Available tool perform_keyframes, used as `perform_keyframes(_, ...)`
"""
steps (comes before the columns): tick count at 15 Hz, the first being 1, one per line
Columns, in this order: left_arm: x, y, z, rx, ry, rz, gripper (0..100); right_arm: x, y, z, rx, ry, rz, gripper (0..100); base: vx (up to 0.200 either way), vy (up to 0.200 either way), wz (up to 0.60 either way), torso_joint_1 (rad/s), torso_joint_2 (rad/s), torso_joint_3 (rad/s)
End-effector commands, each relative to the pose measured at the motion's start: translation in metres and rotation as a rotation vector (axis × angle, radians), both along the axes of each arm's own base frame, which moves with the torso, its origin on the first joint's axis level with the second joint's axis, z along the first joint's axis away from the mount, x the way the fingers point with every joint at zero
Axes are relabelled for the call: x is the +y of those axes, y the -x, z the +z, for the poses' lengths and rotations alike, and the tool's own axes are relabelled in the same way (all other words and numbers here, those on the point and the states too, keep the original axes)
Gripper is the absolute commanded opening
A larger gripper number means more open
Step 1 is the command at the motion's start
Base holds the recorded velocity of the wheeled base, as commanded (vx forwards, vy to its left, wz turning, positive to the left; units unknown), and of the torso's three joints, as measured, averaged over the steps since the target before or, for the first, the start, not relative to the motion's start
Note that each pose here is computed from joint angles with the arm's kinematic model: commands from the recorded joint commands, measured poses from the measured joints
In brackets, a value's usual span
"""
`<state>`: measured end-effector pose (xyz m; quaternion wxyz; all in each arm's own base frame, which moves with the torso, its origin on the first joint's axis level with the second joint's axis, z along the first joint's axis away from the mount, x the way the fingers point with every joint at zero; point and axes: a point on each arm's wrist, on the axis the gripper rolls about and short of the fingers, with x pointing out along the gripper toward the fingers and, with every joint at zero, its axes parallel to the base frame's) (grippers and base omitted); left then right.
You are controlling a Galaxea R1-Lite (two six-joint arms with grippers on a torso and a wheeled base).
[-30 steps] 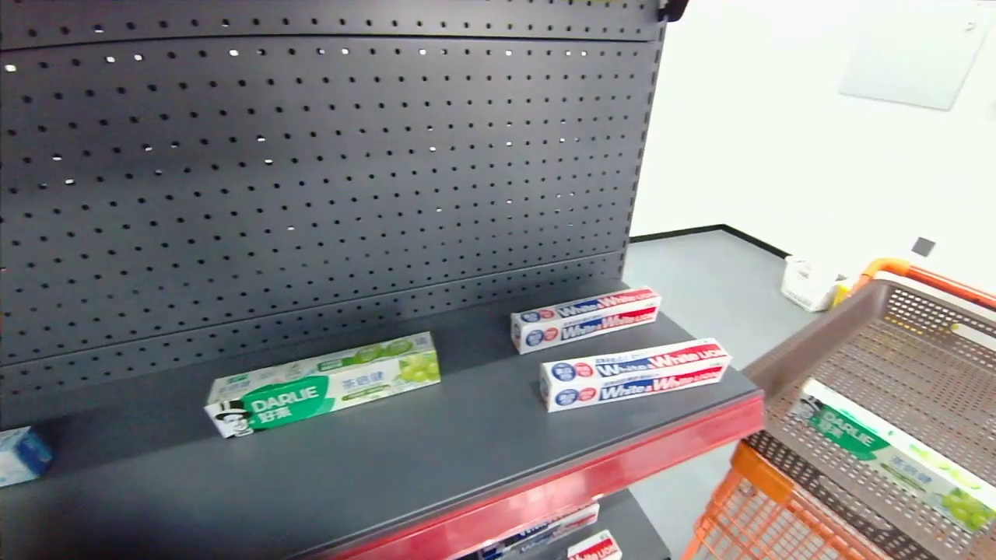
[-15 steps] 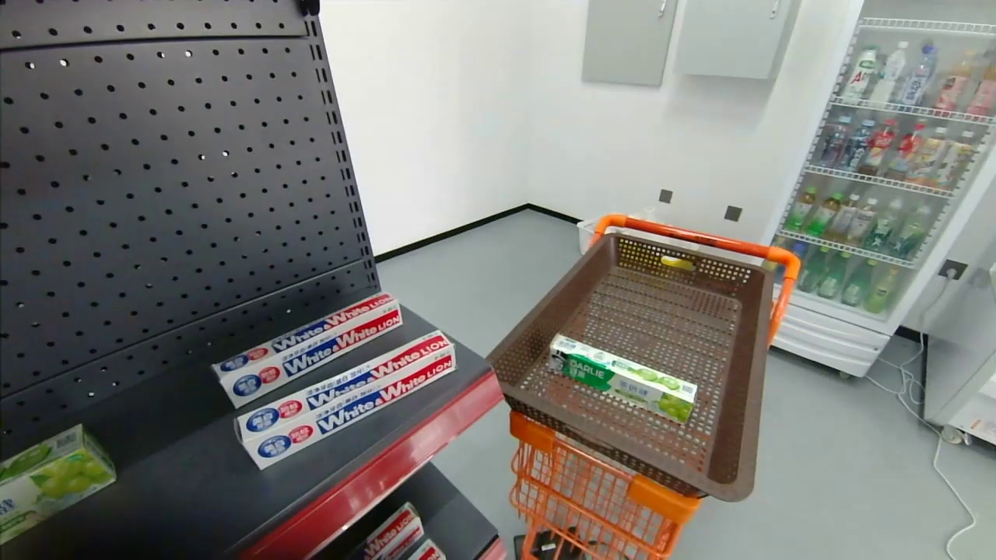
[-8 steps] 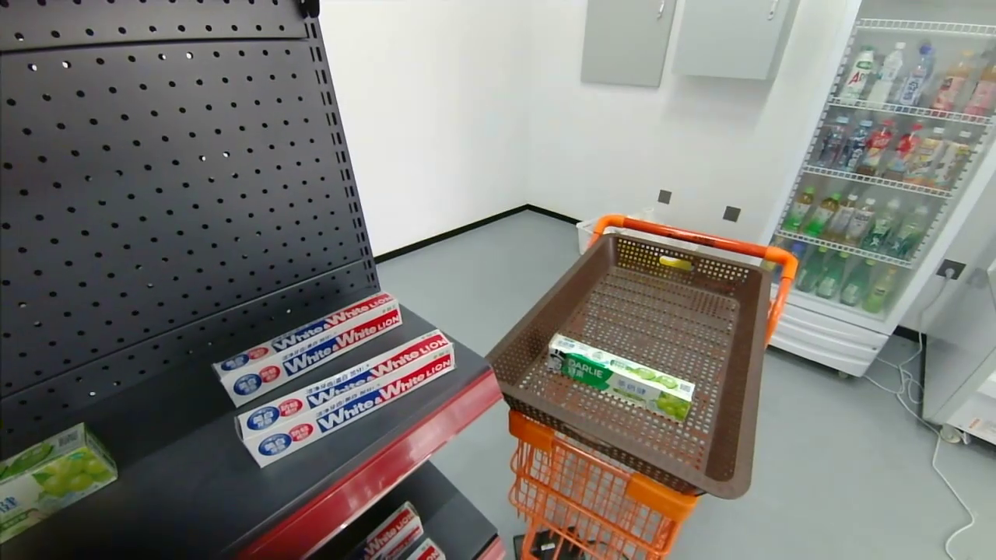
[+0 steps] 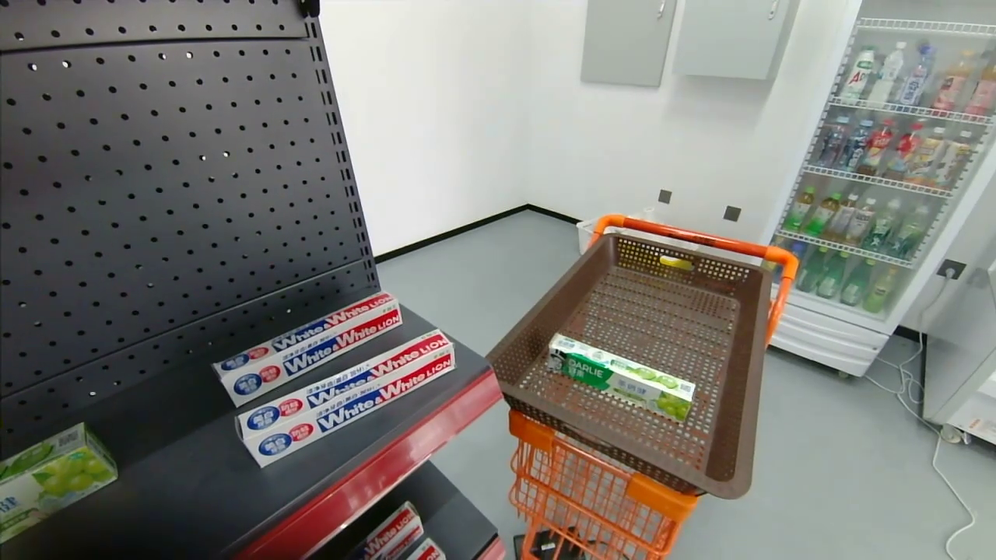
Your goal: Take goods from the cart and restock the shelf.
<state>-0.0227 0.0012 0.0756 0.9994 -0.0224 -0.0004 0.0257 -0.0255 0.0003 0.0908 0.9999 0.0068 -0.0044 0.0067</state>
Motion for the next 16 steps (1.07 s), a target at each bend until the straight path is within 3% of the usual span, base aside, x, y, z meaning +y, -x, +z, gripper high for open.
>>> perform_keyframes(1,0.0,0.0,0.0,0.0,0.0,-0.001,100,0.001,-0.017,0.134,0.102,-0.124,0.069,100,0.0,0.0,0.0,0.0,0.0,0.0)
perform_keyframes(3,0.0,0.0,0.0,0.001,0.001,0.001,100,0.002,-0.026,0.145,0.166,-0.139,0.159,100,0.0,0.0,0.0,0.0,0.0,0.0)
perform_keyframes(7,0.0,0.0,0.0,0.001,0.001,0.001,100,0.001,-0.079,0.166,0.288,0.009,0.083,100,0.0,0.0,0.0,0.0,0.0,0.0)
perform_keyframes(9,0.0,0.0,0.0,0.0,0.0,-0.001,100,0.005,-0.099,0.159,0.382,0.118,0.169,100,0.0,0.0,0.0,0.0,0.0,0.0)
perform_keyframes(13,0.0,0.0,0.0,0.0,0.0,-0.001,100,0.022,-0.153,0.14,0.524,0.182,0.325,100,0.0,0.0,0.0,0.0,0.0,0.0)
perform_keyframes(16,0.0,0.0,0.0,0.001,0.0,-0.001,100,0.028,-0.178,0.131,0.537,0.217,0.364,100,0.0,0.0,0.0,0.0,0.0,0.0)
